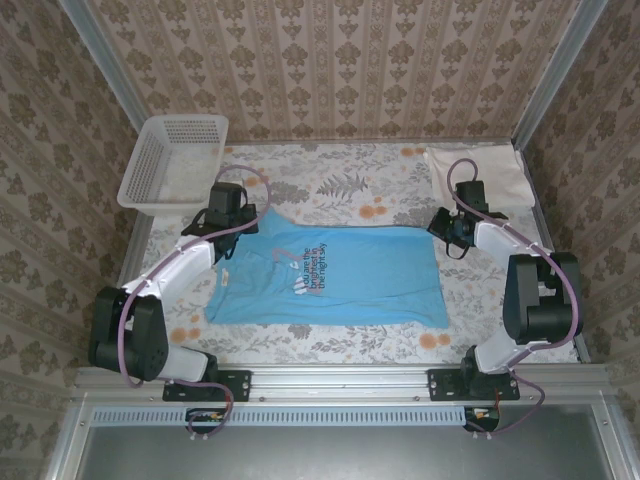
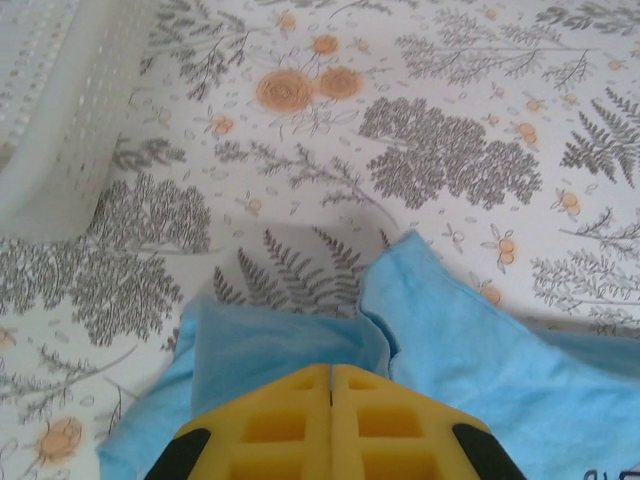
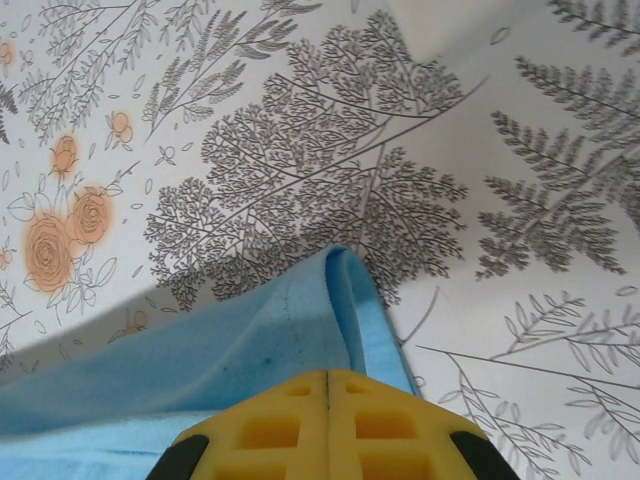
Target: Fold and stack the t-shirts
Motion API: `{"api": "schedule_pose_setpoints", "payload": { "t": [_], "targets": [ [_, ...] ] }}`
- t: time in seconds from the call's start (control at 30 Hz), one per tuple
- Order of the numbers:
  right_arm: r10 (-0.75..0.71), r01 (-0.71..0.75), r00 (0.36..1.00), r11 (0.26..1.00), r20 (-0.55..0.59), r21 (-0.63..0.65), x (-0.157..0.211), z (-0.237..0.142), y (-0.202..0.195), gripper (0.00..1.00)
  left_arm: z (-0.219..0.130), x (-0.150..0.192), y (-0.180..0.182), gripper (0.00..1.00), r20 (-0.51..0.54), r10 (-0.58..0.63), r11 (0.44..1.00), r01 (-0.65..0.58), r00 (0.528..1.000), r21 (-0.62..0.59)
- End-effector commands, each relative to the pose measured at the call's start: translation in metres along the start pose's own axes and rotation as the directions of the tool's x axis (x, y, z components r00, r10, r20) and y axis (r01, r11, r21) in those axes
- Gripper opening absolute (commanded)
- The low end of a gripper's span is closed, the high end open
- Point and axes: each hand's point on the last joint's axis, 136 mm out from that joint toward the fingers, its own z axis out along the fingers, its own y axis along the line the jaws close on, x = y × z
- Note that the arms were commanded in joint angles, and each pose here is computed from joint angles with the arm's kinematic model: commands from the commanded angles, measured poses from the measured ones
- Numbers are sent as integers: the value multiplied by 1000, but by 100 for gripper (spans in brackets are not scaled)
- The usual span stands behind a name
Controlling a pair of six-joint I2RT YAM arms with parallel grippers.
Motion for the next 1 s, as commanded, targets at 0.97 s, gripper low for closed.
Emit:
{"api": "schedule_pose_setpoints", "payload": {
  "t": [0.97],
  "targets": [
    [335, -335, 942, 939, -22, -76, 38, -6, -57, 20, -88, 56, 78, 21, 211, -361, 905, 396, 908, -156]
  ]
}}
